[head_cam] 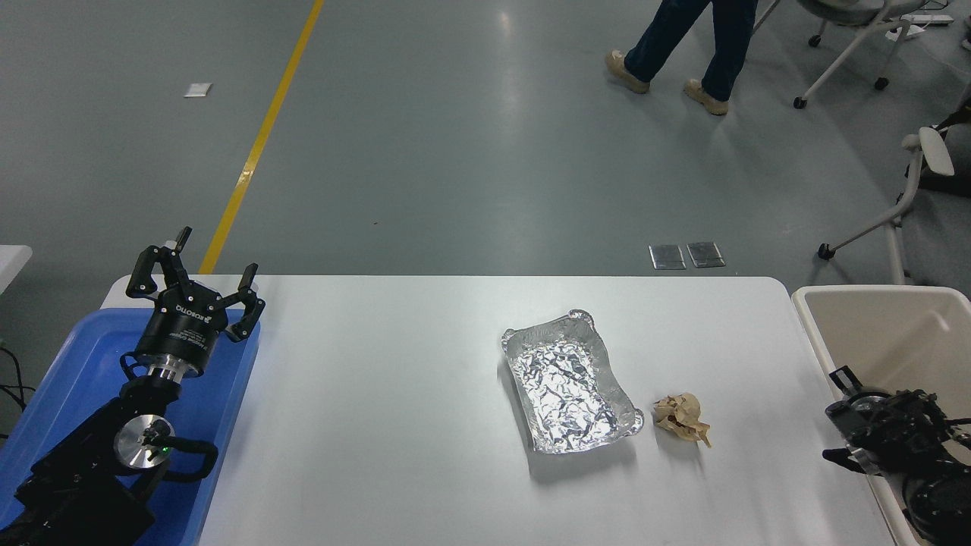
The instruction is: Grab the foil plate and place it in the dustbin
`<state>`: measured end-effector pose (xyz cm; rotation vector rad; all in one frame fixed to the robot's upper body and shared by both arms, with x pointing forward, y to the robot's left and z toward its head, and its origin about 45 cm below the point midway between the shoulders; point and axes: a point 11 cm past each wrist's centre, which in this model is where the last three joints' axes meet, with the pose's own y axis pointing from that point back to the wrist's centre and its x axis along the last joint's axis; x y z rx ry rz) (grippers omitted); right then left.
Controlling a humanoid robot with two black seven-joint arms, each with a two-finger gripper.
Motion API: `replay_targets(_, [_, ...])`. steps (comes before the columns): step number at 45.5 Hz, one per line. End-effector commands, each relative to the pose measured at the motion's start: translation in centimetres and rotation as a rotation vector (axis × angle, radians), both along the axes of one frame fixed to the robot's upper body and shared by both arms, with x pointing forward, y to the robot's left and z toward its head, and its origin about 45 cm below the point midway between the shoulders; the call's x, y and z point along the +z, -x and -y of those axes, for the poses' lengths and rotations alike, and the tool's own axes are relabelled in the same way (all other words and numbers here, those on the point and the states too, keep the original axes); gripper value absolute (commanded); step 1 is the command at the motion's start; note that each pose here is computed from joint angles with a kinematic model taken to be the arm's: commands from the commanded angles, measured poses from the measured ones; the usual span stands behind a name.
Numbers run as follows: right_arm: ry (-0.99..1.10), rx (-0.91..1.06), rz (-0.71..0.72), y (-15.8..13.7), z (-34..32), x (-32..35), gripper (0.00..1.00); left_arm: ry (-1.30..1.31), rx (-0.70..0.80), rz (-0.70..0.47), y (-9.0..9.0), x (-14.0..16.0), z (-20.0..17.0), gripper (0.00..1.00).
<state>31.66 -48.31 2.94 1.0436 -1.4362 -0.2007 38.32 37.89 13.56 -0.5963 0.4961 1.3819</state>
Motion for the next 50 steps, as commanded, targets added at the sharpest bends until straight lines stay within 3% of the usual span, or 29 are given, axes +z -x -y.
replay_targets(1, [0.001, -0.001, -0.003, 0.18, 0.0, -0.14, 0.0, -0.002, -0.001, 0.0, 0.0, 0.0, 0.02, 0.98])
replay_targets(50, [0.001, -0.008, -0.017, 0.93, 0.15, -0.63, 0.0, 0.0, 0.0, 0.0, 0.0, 0.0, 0.01, 0.98])
